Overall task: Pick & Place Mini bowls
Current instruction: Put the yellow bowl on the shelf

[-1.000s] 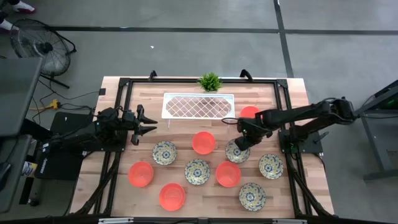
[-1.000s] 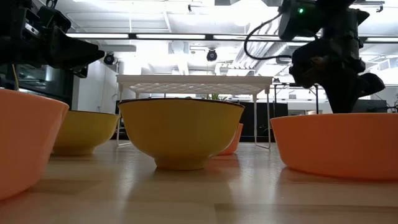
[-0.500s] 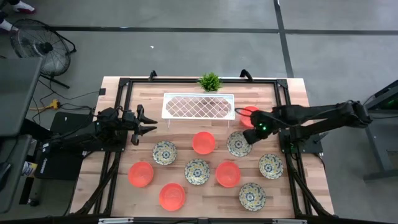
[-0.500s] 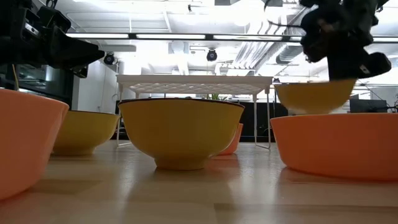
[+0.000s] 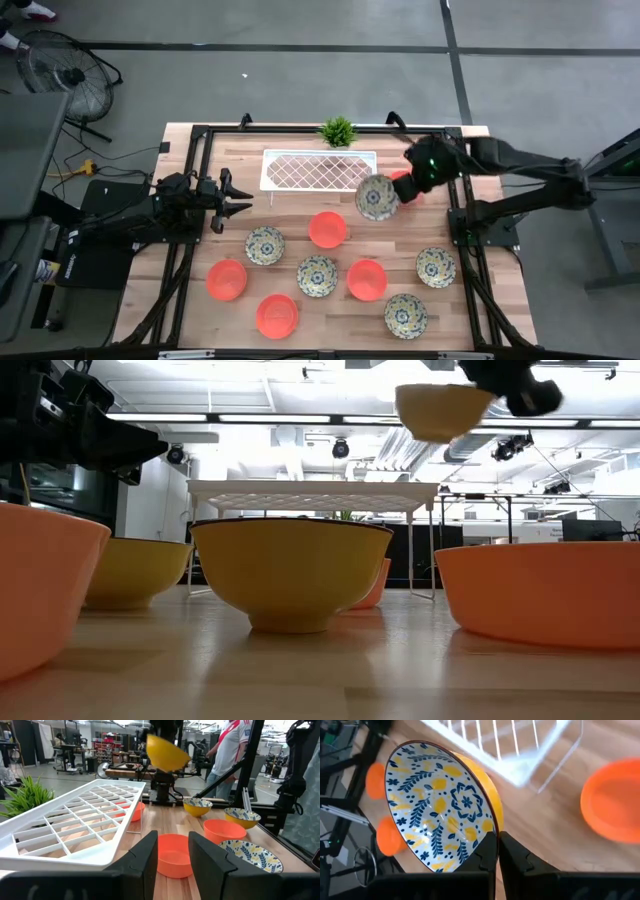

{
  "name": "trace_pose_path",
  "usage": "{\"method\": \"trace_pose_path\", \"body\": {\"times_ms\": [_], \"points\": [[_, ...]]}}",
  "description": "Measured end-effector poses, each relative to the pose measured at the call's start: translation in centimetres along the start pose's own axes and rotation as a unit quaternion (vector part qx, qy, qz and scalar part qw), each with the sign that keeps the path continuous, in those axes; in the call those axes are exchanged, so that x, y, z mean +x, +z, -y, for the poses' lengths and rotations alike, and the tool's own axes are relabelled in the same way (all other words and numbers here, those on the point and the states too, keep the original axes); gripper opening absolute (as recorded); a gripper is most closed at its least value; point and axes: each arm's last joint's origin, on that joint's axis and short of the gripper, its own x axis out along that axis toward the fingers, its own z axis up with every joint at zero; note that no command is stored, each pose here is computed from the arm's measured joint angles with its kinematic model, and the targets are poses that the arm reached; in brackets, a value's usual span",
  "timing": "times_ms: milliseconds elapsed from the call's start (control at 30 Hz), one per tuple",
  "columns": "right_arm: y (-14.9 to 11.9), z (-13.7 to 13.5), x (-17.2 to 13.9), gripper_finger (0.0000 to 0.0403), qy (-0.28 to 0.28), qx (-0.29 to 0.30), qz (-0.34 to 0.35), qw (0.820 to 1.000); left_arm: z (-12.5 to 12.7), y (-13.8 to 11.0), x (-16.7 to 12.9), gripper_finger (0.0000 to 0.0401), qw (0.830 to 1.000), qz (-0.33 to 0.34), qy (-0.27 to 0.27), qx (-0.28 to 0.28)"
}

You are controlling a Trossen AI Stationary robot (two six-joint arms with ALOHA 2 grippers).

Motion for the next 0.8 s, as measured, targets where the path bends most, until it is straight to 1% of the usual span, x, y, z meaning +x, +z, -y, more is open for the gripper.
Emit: {"method": "trace_pose_path", "body": {"times_ms": [100,233,400,533,800], "points": [[2.0,-0.5,-0.3,0.0000,-0.008,-0.011,0.001,1.000,0.0,0.0,0.0,0.0106,1.000,0.000,0.002,0.000],[5.0,-1.0,-0.3,0.0000,0.004,-0.028,0.009,1.000,0.0,0.0,0.0,0.0106,1.000,0.000,0.002,0.000],[8.3,-0.5,0.5,0.0000,0.010,-0.032,-0.004,0.999,0.0,0.0,0.0,0.0106,1.000,0.000,0.001,0.000],[10.1,0.9,2.3,0.0000,-0.012,-0.017,-0.041,0.999,0.0,0.0,0.0,0.0106,1.000,0.000,0.002,0.000],[12.3,2.4,5.1,0.0000,0.009,-0.001,-0.079,0.997,0.0,0.0,0.0,0.0106,1.000,0.000,0.001,0.000]]}}
